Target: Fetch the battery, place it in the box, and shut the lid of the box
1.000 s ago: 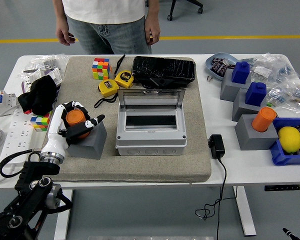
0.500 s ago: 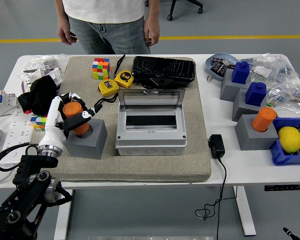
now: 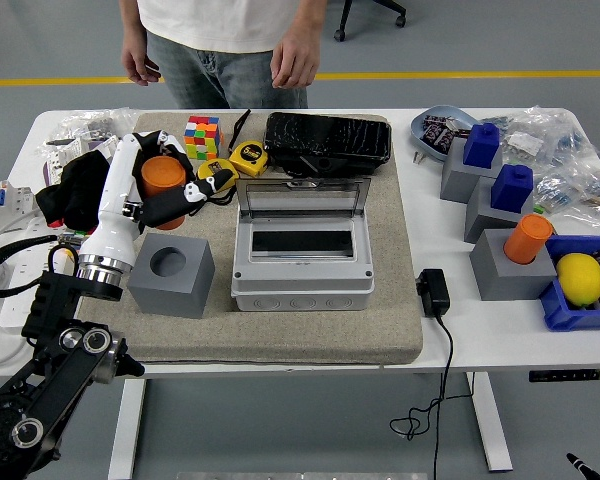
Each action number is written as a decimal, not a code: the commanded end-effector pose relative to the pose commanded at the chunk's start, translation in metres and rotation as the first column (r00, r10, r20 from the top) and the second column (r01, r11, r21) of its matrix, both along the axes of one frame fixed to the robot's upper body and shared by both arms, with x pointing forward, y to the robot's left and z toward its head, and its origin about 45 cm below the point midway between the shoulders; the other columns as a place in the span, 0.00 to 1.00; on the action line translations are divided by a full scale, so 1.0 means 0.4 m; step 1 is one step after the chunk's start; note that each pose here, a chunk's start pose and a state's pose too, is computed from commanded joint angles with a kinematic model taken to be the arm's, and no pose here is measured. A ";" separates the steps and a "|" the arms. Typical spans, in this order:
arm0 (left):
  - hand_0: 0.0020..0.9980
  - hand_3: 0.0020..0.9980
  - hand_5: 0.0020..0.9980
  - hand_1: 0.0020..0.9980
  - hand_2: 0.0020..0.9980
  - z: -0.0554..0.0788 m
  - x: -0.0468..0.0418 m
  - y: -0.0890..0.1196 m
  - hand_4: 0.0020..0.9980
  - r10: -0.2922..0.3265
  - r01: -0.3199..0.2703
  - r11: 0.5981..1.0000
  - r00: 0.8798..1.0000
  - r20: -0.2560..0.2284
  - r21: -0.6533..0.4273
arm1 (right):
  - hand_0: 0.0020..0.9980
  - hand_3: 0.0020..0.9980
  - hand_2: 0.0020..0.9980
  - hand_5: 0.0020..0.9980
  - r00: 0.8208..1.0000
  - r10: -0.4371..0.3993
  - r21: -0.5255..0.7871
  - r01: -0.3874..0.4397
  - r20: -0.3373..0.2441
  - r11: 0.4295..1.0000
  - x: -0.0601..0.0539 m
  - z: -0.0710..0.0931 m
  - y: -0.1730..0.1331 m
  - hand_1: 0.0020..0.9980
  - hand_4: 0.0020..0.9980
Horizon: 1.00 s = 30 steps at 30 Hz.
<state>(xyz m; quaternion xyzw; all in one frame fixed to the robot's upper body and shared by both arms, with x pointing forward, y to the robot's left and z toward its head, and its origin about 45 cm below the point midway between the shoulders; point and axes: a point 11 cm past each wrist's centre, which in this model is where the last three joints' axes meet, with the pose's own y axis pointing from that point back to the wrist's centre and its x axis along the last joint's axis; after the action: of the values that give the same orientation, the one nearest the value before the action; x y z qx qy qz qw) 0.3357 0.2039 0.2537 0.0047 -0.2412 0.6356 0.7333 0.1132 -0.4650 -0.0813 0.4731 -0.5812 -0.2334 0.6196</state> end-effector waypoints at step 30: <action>0.04 0.00 0.68 0.00 0.00 -0.138 0.029 -0.335 1.00 -0.405 0.316 0.779 0.913 0.050 0.541 | 1.00 0.79 0.77 1.00 0.999 0.036 -0.007 -0.036 -0.009 0.999 0.014 0.003 0.002 0.86 1.00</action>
<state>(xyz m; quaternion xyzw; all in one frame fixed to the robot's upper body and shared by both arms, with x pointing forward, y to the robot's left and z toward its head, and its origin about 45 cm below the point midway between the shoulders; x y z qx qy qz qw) 0.3473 0.0700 0.1984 0.1048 -0.4601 0.3916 0.7899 0.1190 -0.4642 -0.0801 0.4800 -0.5706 -0.2223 0.6281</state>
